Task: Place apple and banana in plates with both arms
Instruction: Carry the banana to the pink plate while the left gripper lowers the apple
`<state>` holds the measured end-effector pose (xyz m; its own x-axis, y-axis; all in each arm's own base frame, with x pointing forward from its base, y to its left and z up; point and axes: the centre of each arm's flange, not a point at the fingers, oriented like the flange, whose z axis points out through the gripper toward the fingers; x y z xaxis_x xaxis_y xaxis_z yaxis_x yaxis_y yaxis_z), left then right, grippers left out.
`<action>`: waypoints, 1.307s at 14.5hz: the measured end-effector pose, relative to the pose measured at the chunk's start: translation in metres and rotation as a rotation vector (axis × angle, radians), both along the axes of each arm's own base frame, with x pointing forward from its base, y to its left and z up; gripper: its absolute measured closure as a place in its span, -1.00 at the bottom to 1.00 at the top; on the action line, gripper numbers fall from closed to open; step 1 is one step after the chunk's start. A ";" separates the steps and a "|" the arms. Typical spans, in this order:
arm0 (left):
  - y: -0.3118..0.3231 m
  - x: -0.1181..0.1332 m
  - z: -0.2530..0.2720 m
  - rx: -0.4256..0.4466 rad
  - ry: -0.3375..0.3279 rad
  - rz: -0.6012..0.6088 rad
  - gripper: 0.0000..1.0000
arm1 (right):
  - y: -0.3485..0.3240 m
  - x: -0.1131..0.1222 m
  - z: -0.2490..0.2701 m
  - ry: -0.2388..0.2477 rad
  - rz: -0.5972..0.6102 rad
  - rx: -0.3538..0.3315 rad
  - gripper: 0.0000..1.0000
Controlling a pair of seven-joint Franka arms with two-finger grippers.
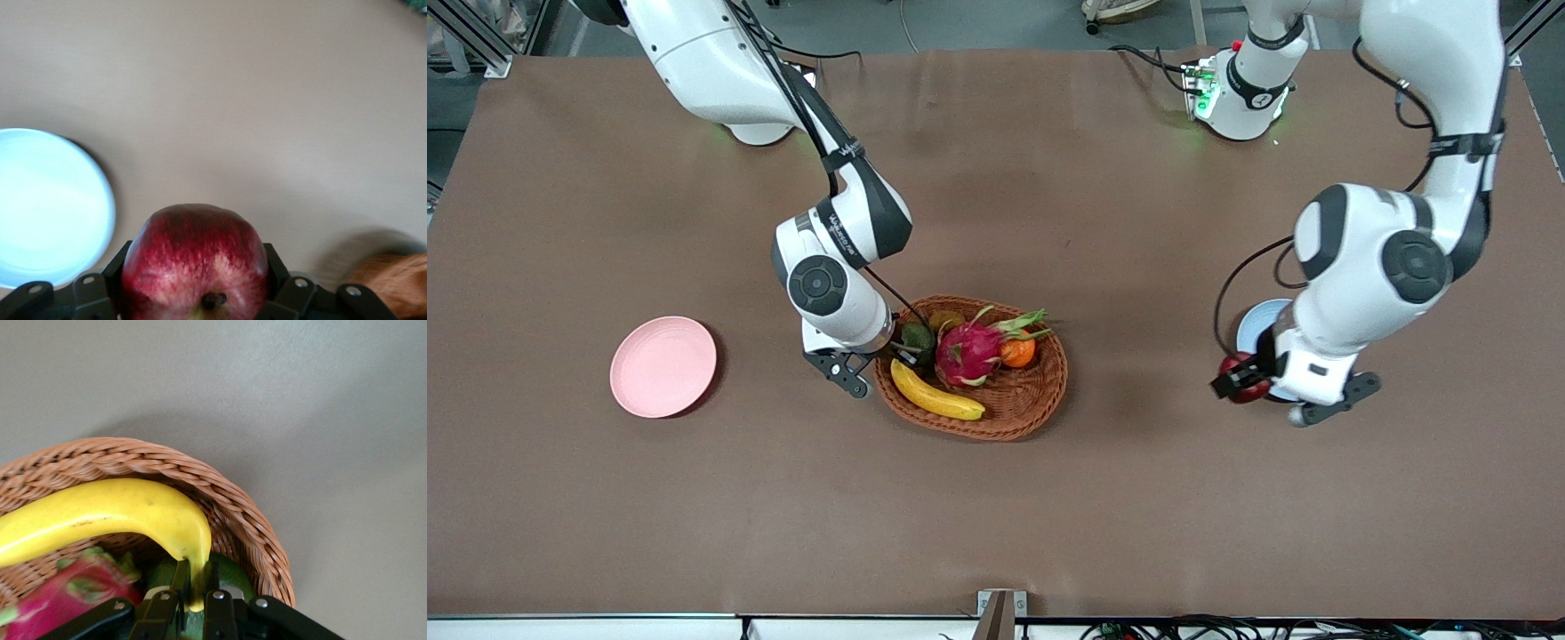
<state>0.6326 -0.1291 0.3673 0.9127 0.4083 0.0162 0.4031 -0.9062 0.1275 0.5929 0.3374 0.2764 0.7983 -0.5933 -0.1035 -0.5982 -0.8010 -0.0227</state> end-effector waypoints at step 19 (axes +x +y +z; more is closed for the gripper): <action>0.120 -0.038 -0.160 0.175 0.075 -0.057 -0.60 | -0.469 0.044 0.051 0.015 0.410 0.118 0.75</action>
